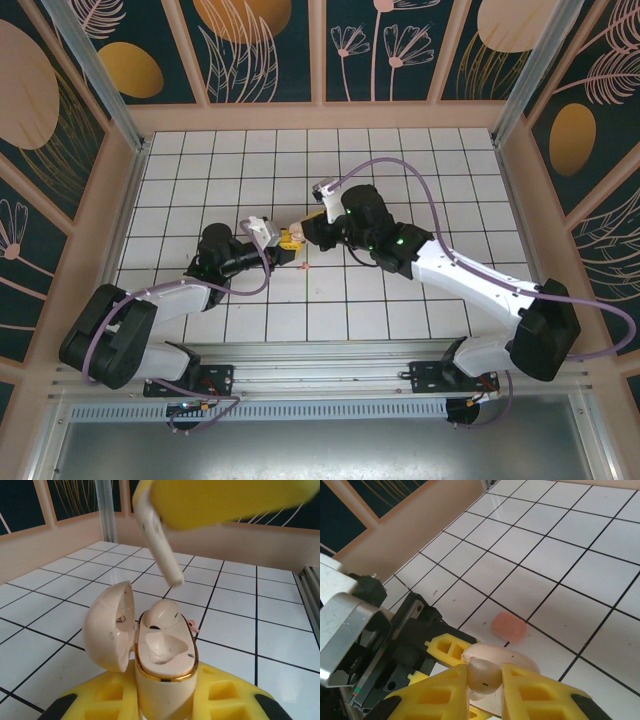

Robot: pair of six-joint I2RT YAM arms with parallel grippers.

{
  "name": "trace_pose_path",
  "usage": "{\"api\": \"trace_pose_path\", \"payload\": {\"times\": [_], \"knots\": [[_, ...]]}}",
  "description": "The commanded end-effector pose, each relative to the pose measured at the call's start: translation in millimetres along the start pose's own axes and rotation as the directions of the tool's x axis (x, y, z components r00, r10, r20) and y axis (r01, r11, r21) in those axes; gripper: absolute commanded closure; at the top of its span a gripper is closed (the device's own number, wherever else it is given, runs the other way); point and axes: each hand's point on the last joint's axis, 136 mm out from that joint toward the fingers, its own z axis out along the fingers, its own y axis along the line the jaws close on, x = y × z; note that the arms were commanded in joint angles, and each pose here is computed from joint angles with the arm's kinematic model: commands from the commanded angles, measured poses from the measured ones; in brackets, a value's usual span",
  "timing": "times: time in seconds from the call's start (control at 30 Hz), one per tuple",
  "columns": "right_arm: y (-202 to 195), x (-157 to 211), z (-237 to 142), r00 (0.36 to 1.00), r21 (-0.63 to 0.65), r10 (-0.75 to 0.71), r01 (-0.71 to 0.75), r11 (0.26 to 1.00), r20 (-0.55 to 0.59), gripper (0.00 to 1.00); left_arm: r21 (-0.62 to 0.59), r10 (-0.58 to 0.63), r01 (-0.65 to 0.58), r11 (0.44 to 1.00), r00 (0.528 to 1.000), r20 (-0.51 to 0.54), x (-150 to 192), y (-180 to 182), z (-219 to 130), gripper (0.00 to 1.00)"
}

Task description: Insert wireless bluetooth earbuds into charging case

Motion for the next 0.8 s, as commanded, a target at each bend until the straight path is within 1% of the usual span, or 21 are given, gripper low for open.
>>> {"api": "trace_pose_path", "payload": {"times": [0.0,0.43,0.77], "knots": [[7.5,-0.9,6.8,0.999,-0.032,-0.03,0.03,0.999,0.018,0.79,0.026,0.037,-0.039,0.999,0.997,0.062,-20.5,-2.9,3.0,0.88],[7.4,11.7,16.2,1.0,-0.039,-0.007,0.007,0.999,-0.002,0.8,0.025,0.025,-0.027,0.999,0.994,0.109,-38.0,-3.0,1.6,0.88],[8.7,26.0,18.1,0.999,-0.037,-0.036,0.034,0.999,-0.041,0.8,0.016,0.008,-0.01,1.0,0.99,0.139,-50.4,-1.7,-0.5,0.88]]}}
